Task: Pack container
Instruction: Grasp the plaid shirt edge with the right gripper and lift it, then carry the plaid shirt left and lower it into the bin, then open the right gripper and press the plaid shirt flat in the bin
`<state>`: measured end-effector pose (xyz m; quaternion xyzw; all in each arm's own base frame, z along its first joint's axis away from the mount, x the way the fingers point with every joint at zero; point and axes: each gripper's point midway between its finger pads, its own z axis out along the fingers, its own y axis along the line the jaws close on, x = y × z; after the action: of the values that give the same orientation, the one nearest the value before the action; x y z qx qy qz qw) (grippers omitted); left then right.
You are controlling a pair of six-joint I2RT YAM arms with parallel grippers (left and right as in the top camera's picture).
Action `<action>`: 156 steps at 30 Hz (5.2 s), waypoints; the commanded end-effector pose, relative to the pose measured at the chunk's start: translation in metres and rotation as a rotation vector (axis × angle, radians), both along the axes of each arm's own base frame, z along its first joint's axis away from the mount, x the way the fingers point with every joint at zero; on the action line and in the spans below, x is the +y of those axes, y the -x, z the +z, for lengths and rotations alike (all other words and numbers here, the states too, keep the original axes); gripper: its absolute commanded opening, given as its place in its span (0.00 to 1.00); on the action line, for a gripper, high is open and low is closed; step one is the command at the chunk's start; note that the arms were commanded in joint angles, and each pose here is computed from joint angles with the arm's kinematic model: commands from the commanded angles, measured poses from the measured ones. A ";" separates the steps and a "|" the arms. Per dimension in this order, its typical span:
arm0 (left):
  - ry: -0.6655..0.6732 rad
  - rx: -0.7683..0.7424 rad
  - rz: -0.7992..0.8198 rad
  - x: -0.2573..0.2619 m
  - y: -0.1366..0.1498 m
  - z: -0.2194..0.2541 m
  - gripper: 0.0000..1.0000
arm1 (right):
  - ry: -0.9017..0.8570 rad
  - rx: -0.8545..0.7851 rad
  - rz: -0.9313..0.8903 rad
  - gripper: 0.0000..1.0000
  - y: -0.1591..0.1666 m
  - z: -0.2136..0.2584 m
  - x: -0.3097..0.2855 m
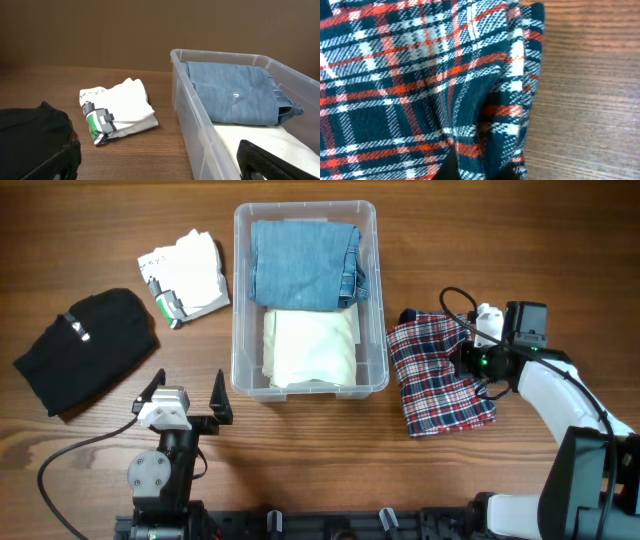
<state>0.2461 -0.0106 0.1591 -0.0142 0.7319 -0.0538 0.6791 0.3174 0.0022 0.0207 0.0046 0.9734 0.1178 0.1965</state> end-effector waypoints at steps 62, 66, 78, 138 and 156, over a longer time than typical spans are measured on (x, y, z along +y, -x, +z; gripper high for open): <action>-0.018 0.005 -0.021 -0.004 0.000 -0.003 1.00 | -0.693 -0.538 0.021 0.04 -0.026 0.330 0.159; -0.018 0.005 -0.021 -0.004 0.000 -0.003 1.00 | -0.688 -0.470 0.048 0.04 -0.031 0.307 0.195; -0.018 0.005 -0.021 -0.004 0.000 -0.003 1.00 | -0.814 -0.308 0.077 0.04 -0.060 0.250 0.287; -0.018 0.006 -0.021 -0.004 0.000 -0.003 1.00 | -0.261 -0.270 0.062 0.66 -0.056 0.133 0.263; -0.018 0.007 -0.021 -0.004 0.000 -0.004 1.00 | -0.158 -0.476 0.194 0.05 -0.047 0.200 0.244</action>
<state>0.2461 -0.0106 0.1589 -0.0142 0.7322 -0.0538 0.6789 0.3687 0.2328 0.1929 -0.0676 0.9014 0.1782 0.3888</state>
